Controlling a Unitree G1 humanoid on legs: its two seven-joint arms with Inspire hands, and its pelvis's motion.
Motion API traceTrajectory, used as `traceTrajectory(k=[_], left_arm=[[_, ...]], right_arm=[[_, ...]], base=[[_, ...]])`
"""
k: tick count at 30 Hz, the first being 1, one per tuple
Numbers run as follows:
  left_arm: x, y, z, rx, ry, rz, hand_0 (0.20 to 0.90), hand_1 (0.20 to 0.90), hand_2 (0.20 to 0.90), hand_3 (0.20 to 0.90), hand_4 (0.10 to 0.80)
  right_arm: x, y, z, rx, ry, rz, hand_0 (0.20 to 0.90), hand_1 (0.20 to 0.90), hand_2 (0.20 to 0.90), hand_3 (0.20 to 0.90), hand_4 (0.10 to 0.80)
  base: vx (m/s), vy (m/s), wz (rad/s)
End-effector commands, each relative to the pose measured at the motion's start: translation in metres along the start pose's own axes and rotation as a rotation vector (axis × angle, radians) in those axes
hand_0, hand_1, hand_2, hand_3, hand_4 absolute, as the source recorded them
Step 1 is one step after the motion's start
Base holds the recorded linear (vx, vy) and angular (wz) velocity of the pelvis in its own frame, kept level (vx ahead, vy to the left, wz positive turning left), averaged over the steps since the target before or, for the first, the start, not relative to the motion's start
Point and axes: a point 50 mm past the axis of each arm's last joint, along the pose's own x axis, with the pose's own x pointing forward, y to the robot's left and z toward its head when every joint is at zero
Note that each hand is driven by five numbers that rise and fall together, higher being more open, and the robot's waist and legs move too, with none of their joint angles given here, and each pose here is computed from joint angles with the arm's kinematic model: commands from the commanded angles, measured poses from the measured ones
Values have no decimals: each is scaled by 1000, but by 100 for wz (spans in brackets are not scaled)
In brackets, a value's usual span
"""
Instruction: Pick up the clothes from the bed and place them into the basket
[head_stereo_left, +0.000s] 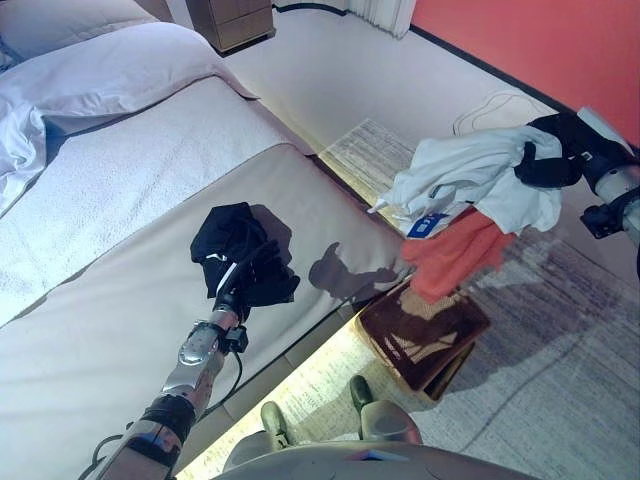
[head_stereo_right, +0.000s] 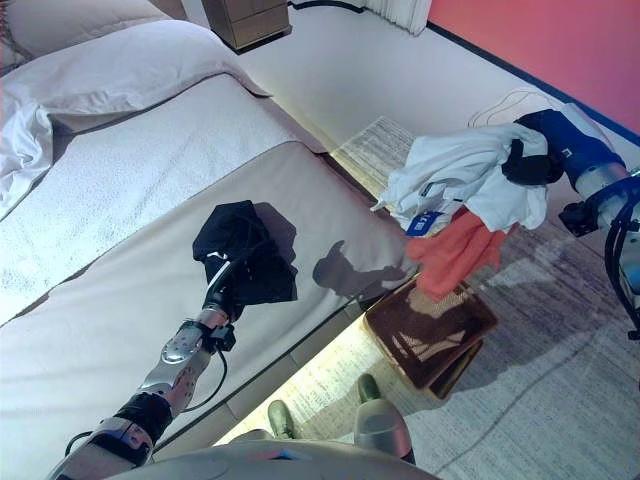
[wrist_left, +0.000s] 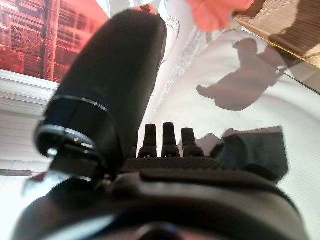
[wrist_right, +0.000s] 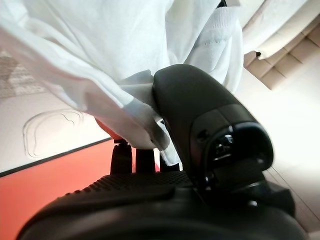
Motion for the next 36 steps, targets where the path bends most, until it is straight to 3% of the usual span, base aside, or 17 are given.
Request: traceTrajectory(k=[1,11,24,36], left_arm=[[12,-4,34,42,-189,-32,900,900,900,900,800],[19,-6,49,54,-233,-15,900,900,900,900,800],[21,-10,50,49,-238,-35,900,900,900,900,800],[28,-27,57,60,-260,-92,900,900,900,900,800]], right_arm=[[15,-28,29,42,-100,-128,300,300,300,200,100],[15,31,-28,137,116,-36,300,300,300,200,100],[20,68,-47,257,215,22,300,300,300,200,100],[11,126,-91,288,451,112,300,300,300,200,100]], base=[[0,0,0],[-4,-4,1],[-6,-4,2],[-1,-19,1]])
